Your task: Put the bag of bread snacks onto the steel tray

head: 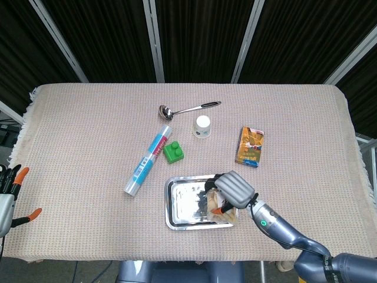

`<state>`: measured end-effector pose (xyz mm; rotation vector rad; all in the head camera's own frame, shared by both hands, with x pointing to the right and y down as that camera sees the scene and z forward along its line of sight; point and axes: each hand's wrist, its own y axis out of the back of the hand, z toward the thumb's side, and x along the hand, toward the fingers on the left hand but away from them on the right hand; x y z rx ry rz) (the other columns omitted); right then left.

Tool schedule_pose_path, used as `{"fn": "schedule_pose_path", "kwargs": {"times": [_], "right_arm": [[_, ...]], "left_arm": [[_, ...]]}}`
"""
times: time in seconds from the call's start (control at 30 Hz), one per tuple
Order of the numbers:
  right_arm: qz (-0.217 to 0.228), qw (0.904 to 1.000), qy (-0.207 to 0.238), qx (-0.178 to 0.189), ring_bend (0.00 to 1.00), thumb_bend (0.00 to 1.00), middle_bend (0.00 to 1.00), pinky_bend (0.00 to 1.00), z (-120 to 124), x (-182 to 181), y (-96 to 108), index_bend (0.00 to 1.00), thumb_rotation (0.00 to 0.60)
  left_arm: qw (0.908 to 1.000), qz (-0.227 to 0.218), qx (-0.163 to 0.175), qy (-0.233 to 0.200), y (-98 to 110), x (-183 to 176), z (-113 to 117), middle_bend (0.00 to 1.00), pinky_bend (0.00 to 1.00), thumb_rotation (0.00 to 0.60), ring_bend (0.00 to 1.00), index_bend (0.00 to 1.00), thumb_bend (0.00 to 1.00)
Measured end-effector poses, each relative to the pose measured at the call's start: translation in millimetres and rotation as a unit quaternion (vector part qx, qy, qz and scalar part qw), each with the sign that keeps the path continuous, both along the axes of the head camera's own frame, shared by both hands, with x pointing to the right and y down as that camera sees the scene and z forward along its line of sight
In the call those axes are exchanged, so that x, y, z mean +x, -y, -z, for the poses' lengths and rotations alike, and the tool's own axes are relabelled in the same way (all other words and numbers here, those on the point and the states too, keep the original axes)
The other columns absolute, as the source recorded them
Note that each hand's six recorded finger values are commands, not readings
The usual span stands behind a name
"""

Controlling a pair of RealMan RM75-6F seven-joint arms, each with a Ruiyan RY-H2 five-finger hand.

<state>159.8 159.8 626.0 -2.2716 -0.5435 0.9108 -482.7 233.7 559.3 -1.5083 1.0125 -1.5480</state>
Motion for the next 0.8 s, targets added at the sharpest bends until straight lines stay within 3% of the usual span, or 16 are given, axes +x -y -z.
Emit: {"fn": "schedule_pose_path", "kwargs": {"times": [0.13, 0.23, 0.33, 0.4, 0.47, 0.57, 0.7, 0.8], "right_arm": [[0.018, 0.9996, 0.009, -0.018, 0.42, 0.11, 0.47, 0.68, -11, -28, -4, 0.54, 0.600], [0.025, 0.9994, 0.005, -0.022, 0.34, 0.11, 0.40, 0.62, -22, -41, -3, 0.47, 0.600], [0.032, 0.9992, -0.010, -0.022, 0.20, 0.11, 0.27, 0.44, -33, -48, -2, 0.28, 0.600], [0.036, 0.9989, -0.016, -0.024, 0.05, 0.10, 0.12, 0.27, -37, -51, -2, 0.10, 0.600], [0.037, 0.9987, -0.026, -0.024, 0.00, 0.08, 0.02, 0.15, -40, -51, -1, 0.02, 0.600], [0.033, 0.9984, -0.042, -0.019, 0.00, 0.06, 0.00, 0.04, -42, -45, 3, 0.00, 0.600], [0.019, 0.9983, -0.054, -0.010, 0.00, 0.06, 0.00, 0.04, -35, -29, 10, 0.00, 0.600], [-0.001, 0.9980, -0.064, 0.004, 0.00, 0.06, 0.01, 0.12, -26, -9, 17, 0.01, 0.600]], "left_arm": [[1.0000, 0.005, -0.002, 0.002, -1, -4, 0, 0.00, 0.00, 0.535, 0.00, 0.07, 0.00], [1.0000, 0.007, -0.004, 0.004, -2, -6, 0, 0.00, 0.00, 0.535, 0.00, 0.07, 0.00], [0.9999, 0.009, -0.005, 0.003, -3, -7, -1, 0.00, 0.00, 0.535, 0.00, 0.07, 0.00], [0.9999, 0.010, -0.005, 0.002, -3, -7, -1, 0.00, 0.00, 0.534, 0.00, 0.07, 0.00], [0.9999, 0.010, -0.006, 0.001, -4, -7, -2, 0.00, 0.00, 0.534, 0.00, 0.07, 0.00], [0.9999, 0.010, -0.004, 0.001, -3, -7, -2, 0.00, 0.00, 0.536, 0.00, 0.07, 0.00], [1.0000, 0.009, -0.002, 0.000, -2, -7, -1, 0.00, 0.00, 0.537, 0.00, 0.07, 0.00], [1.0000, 0.008, 0.001, -0.004, -1, -5, -1, 0.00, 0.00, 0.535, 0.00, 0.07, 0.00]]}}
